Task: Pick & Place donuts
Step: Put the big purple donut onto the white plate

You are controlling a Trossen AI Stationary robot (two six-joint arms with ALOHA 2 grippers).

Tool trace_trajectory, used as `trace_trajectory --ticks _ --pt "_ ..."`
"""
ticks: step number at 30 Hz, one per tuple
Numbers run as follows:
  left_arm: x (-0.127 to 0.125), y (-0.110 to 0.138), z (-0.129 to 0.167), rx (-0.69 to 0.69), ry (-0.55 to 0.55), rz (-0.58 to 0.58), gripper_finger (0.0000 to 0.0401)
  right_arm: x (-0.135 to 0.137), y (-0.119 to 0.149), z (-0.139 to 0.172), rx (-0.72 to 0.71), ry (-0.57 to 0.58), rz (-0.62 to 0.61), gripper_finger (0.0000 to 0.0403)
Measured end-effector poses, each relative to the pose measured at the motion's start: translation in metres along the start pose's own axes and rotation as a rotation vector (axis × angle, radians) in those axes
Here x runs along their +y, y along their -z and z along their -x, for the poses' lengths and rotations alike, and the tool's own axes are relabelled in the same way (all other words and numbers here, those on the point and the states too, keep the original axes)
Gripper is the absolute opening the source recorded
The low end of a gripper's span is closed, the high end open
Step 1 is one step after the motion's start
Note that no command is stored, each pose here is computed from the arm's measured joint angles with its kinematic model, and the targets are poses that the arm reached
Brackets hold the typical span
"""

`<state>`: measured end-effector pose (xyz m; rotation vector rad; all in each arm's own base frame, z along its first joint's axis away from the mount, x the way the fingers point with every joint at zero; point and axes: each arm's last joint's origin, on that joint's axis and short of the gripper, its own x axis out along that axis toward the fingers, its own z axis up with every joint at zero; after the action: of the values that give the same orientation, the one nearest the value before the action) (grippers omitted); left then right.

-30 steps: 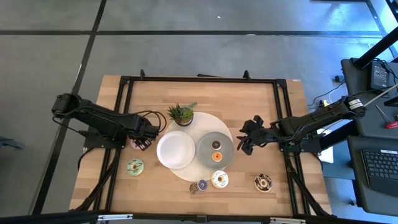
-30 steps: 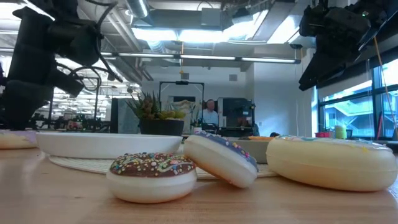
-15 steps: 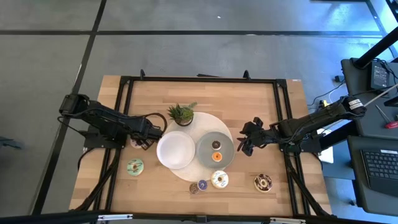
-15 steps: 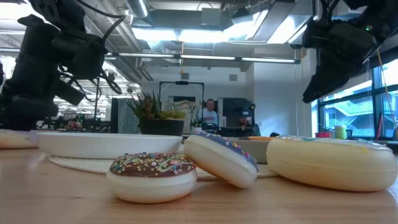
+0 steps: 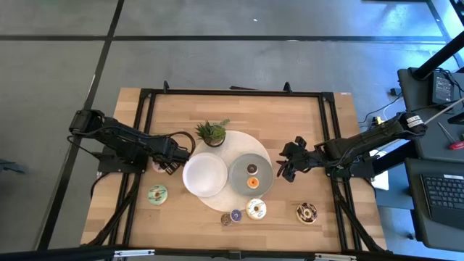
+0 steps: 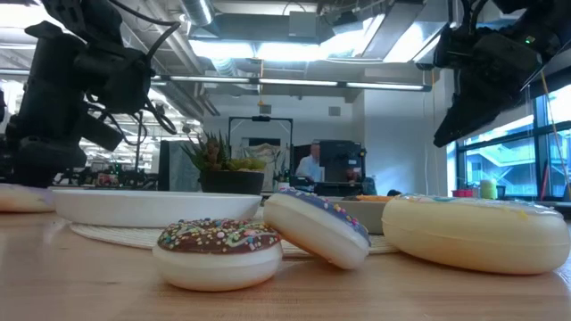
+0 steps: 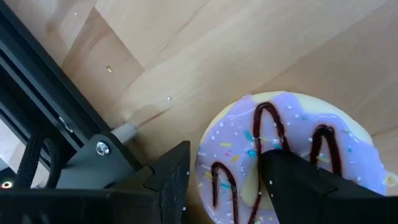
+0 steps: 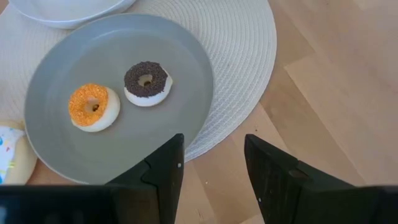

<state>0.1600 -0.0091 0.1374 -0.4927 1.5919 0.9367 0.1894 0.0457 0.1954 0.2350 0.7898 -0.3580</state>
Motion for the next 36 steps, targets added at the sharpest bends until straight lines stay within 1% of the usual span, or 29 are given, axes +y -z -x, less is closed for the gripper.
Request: trace_trajectory --ticks 4,7,12,17,21,25,30,32,36 --pt "0.000 0.000 0.000 0.013 0.009 -0.010 0.0186 0.000 0.000 0.000 0.001 0.000 0.000 0.0170" --pt "-0.001 0.001 0.000 0.024 0.017 -0.023 0.0178 0.000 0.000 0.000 0.001 -0.001 0.000 0.0170" --pt "-0.001 0.001 0.000 0.028 0.024 -0.024 0.0145 0.000 0.000 0.000 0.004 -0.005 0.000 0.0170" --pt "0.000 0.001 0.001 0.033 0.027 -0.026 0.0107 0.001 0.001 0.000 0.027 -0.038 0.002 0.0170" --pt "0.003 0.001 0.012 0.023 0.048 -0.027 0.0083 0.001 0.001 0.000 0.027 -0.038 0.004 0.0170" --pt "0.000 -0.005 0.036 -0.053 0.142 -0.084 0.0065 0.001 0.001 0.000 0.027 -0.037 0.016 0.0170" --pt "-0.005 -0.017 0.073 -0.211 0.269 -0.059 0.0050 0.001 0.001 0.000 0.026 -0.036 0.024 0.0170" --pt "-0.010 -0.023 0.085 -0.281 0.329 -0.068 0.0046 0.001 0.001 0.000 0.026 -0.036 0.024 0.0170" --pt "-0.029 -0.034 0.099 -0.446 0.488 -0.144 0.0039 0.001 0.001 0.000 0.026 -0.036 0.024 0.0170"
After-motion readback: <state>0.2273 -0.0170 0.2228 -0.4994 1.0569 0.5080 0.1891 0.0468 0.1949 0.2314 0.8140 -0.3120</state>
